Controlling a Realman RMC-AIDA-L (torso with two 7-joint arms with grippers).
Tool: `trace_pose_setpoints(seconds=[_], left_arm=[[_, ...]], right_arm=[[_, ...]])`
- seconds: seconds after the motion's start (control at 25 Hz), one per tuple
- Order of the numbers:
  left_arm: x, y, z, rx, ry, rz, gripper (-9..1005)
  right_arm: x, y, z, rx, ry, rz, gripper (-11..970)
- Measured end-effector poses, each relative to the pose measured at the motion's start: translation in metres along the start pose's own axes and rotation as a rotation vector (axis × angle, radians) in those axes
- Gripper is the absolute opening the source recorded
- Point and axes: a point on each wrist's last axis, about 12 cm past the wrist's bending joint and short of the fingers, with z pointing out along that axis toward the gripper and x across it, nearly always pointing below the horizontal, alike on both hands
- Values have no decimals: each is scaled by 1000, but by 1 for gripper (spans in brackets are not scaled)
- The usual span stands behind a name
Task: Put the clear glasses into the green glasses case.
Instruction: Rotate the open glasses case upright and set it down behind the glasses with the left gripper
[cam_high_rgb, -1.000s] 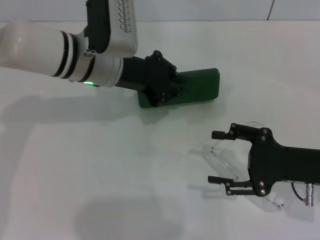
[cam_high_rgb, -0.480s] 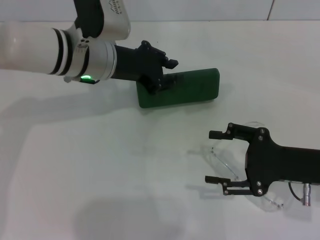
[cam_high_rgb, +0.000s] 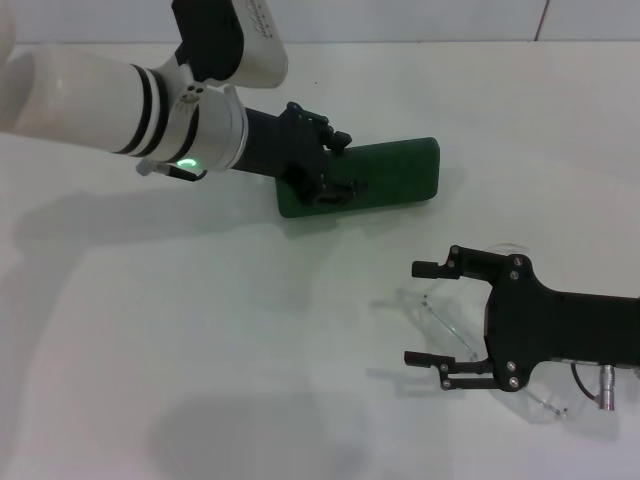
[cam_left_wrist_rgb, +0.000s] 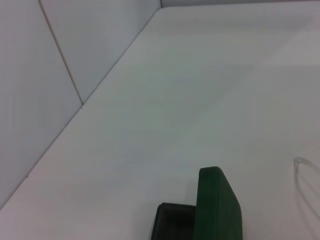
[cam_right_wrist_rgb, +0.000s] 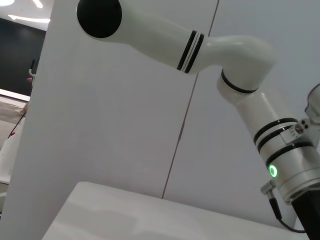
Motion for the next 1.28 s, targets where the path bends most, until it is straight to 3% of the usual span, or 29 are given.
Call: trace_pose_setpoints(seconds=[0.8,1.2,1.28], left_arm=[[-5,5,1,-31,-1,4,578],[-4,10,13,-28,58,-11,574],[-5,9,14,-19,64,-3,532]], right_arm=[[0,-4,3,1,7,-9,768],[2,-9,6,9,33,-20,769],[2,-9,6,10,35,-20,769]])
